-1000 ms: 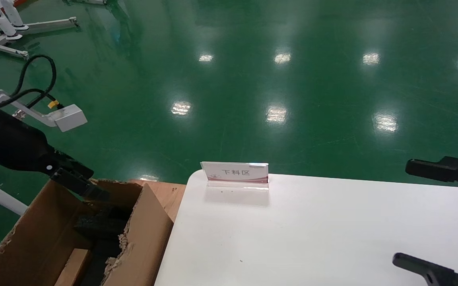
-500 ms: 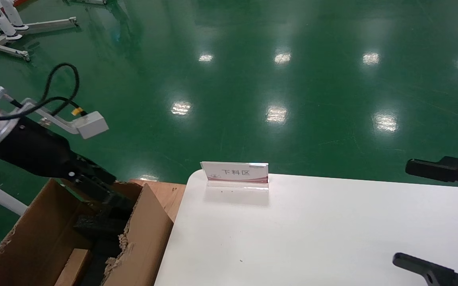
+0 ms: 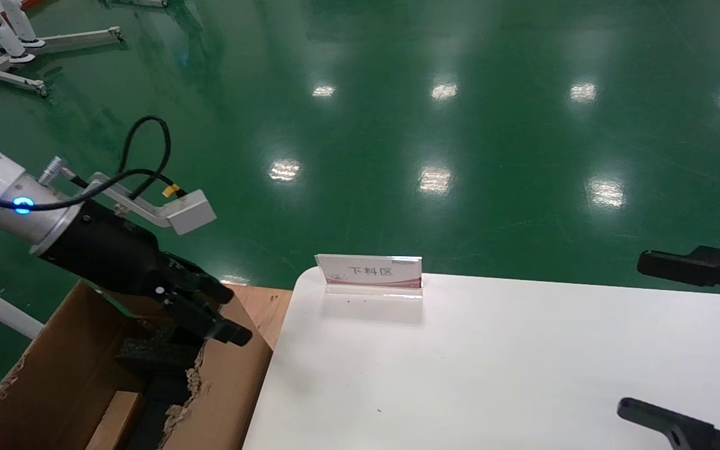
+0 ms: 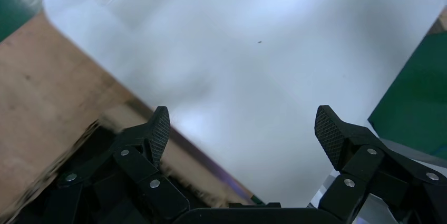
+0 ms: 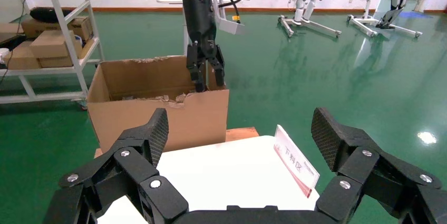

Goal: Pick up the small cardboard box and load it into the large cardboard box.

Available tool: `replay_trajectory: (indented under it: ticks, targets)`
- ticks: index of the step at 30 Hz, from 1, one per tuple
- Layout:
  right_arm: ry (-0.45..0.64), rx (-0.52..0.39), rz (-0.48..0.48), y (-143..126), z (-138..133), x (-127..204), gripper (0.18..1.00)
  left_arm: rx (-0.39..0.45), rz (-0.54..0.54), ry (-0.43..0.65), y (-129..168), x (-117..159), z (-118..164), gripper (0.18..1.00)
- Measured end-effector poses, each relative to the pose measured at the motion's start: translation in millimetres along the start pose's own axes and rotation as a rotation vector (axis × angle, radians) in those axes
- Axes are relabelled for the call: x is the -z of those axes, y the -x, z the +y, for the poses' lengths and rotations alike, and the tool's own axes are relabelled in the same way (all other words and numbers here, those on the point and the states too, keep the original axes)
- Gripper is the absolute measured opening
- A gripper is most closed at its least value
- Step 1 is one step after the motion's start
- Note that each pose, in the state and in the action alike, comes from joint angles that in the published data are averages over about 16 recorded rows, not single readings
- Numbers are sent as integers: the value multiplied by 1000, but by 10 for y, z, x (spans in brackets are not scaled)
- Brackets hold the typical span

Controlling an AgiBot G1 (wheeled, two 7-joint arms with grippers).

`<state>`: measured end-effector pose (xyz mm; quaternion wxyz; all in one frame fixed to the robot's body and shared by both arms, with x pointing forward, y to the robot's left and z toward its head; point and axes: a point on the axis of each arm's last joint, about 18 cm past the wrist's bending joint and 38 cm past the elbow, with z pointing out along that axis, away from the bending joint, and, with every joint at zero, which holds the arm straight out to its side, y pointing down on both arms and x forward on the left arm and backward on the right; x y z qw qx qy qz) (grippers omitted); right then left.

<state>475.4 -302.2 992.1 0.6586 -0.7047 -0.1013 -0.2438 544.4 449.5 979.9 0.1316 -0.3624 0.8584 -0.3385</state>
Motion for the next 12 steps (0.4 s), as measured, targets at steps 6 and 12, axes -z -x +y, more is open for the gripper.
replay_trajectory:
  ticks: [6,12]
  targets:
    - [0,0,0,0,0,0,995,-35,47,-27,-74,-137,-58,995]
    - [0,0,0,0,0,0,995,-55,72,-43,-117,-208,-89,995]
